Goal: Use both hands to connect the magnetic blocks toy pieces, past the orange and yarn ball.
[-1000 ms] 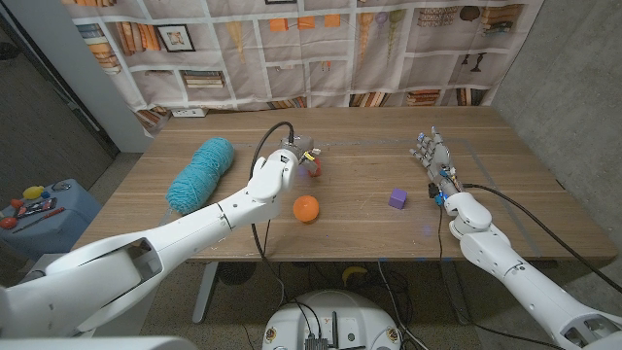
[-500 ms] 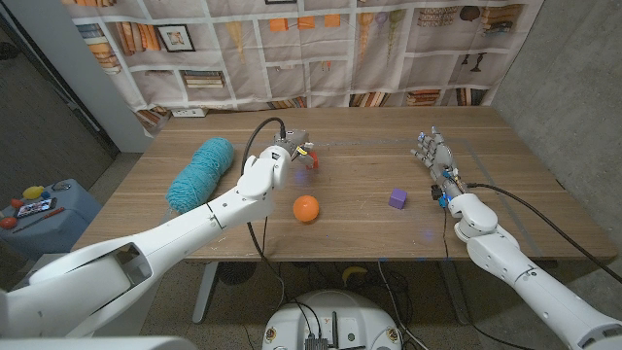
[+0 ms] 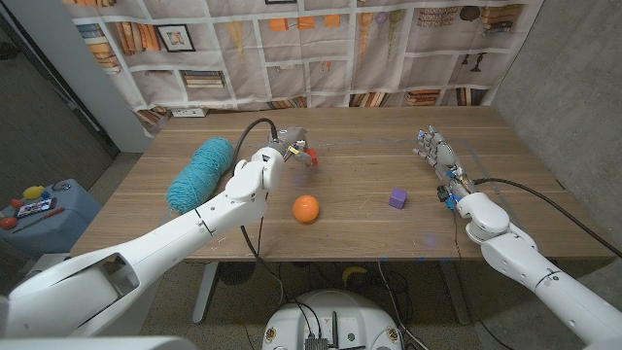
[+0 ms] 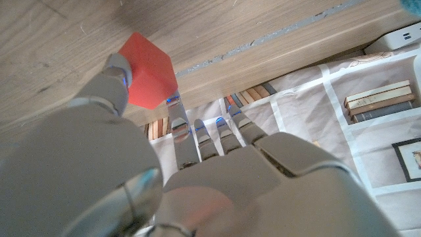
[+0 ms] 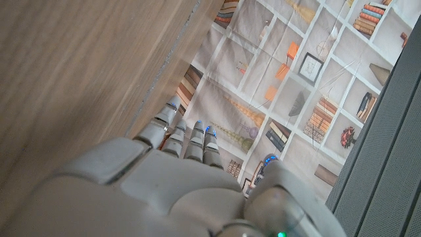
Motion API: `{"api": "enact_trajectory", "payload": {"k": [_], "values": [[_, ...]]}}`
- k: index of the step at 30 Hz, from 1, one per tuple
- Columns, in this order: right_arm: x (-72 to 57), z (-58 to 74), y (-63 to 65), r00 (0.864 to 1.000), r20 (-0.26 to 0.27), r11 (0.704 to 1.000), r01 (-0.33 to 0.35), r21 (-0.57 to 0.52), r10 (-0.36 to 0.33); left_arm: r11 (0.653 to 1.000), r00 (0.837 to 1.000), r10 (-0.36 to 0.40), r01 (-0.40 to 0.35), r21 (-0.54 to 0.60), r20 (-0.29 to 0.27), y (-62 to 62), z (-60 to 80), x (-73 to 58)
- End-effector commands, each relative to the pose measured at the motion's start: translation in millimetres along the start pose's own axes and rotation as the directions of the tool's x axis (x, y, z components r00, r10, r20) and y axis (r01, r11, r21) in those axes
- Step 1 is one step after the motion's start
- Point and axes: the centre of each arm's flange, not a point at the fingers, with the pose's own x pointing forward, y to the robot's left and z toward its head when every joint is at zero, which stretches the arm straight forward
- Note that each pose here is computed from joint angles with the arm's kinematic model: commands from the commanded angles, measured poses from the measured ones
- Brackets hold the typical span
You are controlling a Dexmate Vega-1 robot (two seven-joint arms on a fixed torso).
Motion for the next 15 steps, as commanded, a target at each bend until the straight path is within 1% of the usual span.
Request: {"api": "enact_trajectory", "payload": {"k": [1, 8, 15], "values": [[-12.8, 16.6, -0.4, 0.999, -0.011, 0.985, -0.035, -0.168, 0.034, 0.994, 0.998, 0.057, -0.057, -0.095, 0.000, 5.4, -8.7, -11.2], [-22.1, 29.8, 2.3, 0.999, -0.027, 0.964, -0.029, -0.264, 0.023, 0.982, 0.996, 0.092, -0.092, -0.165, -0.009, 5.8, -13.7, -16.8], [-31.7, 42.1, 8.7, 0.999, -0.039, 0.940, -0.025, -0.339, 0.013, 0.967, 0.993, 0.118, -0.117, -0.227, -0.008, 6.7, -19.5, -18.9]]}}
